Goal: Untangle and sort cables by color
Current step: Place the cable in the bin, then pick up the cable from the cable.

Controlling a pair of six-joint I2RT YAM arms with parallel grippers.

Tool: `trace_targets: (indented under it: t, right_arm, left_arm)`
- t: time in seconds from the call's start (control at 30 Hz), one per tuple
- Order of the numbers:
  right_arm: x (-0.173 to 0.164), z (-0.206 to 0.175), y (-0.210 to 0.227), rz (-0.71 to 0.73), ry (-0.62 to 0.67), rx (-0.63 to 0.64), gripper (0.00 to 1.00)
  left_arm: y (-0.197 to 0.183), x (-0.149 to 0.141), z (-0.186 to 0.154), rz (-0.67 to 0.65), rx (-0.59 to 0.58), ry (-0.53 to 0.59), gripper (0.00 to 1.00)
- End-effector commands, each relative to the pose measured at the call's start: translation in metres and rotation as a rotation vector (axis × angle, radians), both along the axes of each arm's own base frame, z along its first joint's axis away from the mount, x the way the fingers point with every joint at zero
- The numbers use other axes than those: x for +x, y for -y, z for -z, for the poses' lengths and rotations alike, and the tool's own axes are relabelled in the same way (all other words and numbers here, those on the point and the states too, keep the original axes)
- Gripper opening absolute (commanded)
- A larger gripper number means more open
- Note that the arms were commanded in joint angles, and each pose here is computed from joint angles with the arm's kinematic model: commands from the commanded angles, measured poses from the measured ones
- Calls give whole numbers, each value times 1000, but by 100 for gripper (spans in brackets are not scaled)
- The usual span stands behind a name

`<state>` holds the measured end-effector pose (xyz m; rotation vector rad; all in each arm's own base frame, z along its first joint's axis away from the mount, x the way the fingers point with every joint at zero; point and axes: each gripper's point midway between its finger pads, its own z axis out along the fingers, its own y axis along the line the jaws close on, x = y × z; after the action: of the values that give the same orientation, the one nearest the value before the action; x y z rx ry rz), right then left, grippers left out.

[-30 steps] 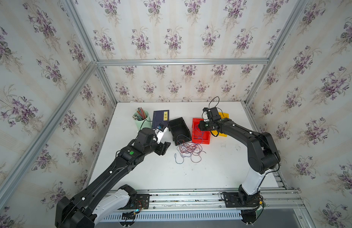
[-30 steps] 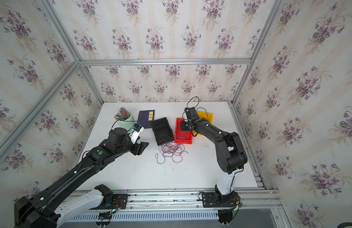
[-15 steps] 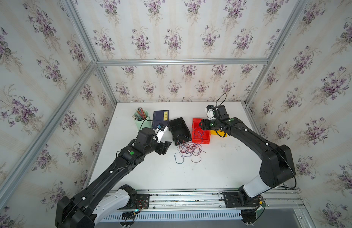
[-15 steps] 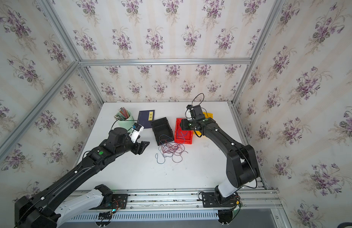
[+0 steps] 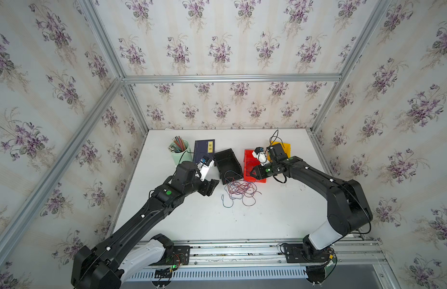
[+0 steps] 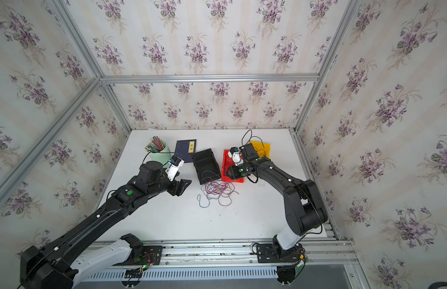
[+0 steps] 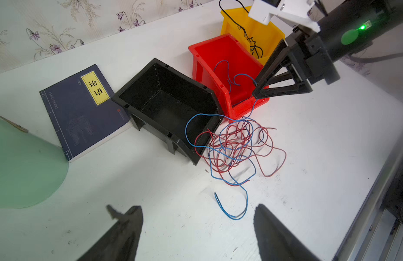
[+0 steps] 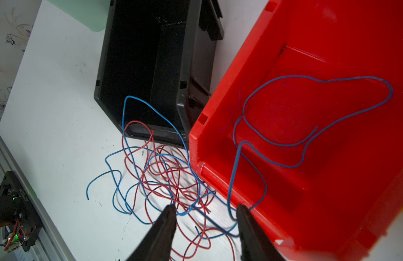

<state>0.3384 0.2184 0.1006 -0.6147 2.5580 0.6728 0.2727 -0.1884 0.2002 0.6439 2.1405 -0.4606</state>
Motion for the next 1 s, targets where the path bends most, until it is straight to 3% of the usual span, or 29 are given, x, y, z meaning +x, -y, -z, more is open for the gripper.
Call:
trace_targets:
  t: [0.0, 0.47, 0.6, 0.97]
  right_arm:
    - [0, 2, -1, -34, 7, -13, 43]
    - [-2, 2, 10, -11, 28, -62, 16]
    - [5, -18, 18, 37, 90, -81, 8]
    - [18, -93, 20, 93, 206, -47, 0]
  left_arm:
    - [3, 1, -6, 3, -22, 8, 80]
    - [5, 3, -3, 8, -24, 6, 81]
    - [6, 4, -4, 13, -25, 10, 81]
    - [8, 4, -5, 15, -46, 20, 81]
